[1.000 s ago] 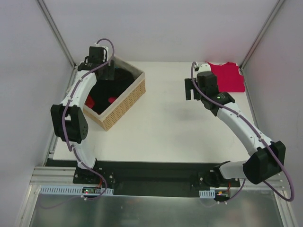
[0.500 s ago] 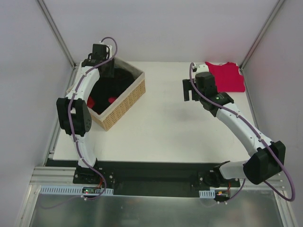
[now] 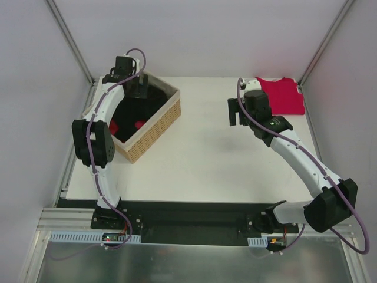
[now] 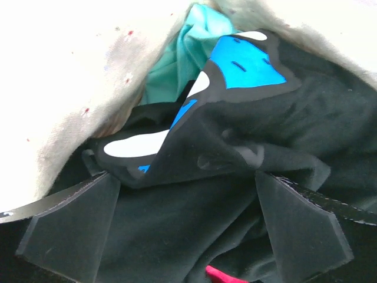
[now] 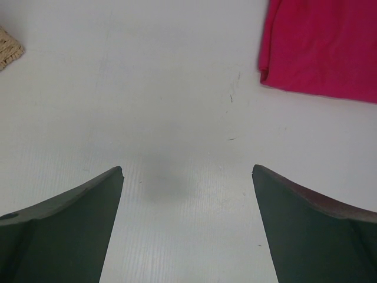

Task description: Fold and stack the t-shirts

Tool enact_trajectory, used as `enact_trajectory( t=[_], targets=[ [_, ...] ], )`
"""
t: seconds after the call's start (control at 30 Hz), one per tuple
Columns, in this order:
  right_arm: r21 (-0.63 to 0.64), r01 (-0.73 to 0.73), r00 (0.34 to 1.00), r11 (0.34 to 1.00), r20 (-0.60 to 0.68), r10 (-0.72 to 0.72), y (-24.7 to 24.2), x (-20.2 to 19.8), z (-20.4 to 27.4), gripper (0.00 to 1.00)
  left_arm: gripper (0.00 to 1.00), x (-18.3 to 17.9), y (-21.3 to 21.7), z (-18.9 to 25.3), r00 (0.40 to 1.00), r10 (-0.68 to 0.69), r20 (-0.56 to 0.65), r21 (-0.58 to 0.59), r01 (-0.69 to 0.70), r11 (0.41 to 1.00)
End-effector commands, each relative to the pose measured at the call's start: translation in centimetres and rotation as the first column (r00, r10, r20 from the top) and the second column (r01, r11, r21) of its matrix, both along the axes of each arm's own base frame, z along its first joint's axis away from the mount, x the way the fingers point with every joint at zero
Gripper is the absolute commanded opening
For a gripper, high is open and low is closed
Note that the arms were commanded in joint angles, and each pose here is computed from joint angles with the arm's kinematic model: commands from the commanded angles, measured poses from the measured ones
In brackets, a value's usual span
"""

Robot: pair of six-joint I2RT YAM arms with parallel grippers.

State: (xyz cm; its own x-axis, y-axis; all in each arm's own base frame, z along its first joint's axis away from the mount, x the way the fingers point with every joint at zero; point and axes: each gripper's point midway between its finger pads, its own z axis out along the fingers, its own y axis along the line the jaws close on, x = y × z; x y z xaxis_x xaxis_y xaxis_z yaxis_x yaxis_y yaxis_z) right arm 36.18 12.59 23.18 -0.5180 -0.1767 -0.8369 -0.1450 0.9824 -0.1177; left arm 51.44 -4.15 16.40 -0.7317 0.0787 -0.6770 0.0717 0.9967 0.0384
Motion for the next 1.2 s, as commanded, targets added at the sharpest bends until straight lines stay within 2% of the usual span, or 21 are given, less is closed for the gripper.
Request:
enact_trajectory(
  t=[0.0,0.17,0.57,0.67,0.83,0.9,1.07,1.17],
  targets=[
    [0.028,-0.021,0.999,0.999,0.039,0.019,0.6,0.0,1.3,0.96,0.99,0.5,-1.2,4.7,0.994,-0.047,0.097,-0.061,0.053,0.997],
    [0.028,-0.028,0.999,0.999,0.033,0.027,1.0,0.2,1.1,0.96,0.99,0.7,-1.2,7.2,0.988,-0.06,0.146,-0.05,0.068,0.996],
    [0.016,-0.032,0.999,0.999,0.044,0.032,0.7,-0.3,1.5,0.96,0.99,2.3,-0.8,2.7,0.997,-0.055,0.062,-0.019,0.056,0.998],
    [0.016,-0.034,0.998,0.999,0.045,0.033,0.8,-0.3,1.6,0.96,0.99,2.7,-0.9,2.7,0.996,-0.055,0.064,-0.023,0.056,0.998],
    [0.02,-0.044,0.998,0.999,0.045,0.043,1.1,-0.2,1.6,0.96,0.99,2.9,-1.1,5.6,0.992,-0.057,0.116,-0.034,0.062,0.997],
    [0.022,-0.046,0.998,0.999,0.041,0.045,1.2,-0.1,1.4,0.96,0.99,2.4,-0.3,8.1,0.987,-0.036,0.16,-0.003,0.037,0.999],
    [0.029,-0.056,0.998,0.998,0.027,0.055,1.7,-0.1,0.8,0.96,0.99,-0.3,0.7,13.3,0.968,-0.035,0.249,0.039,0.026,0.999],
    [0.03,-0.063,0.998,0.998,0.023,0.062,1.9,-0.1,0.7,0.96,0.99,-1.6,1.5,14.1,0.965,-0.032,0.259,0.07,0.014,0.997]
  ],
)
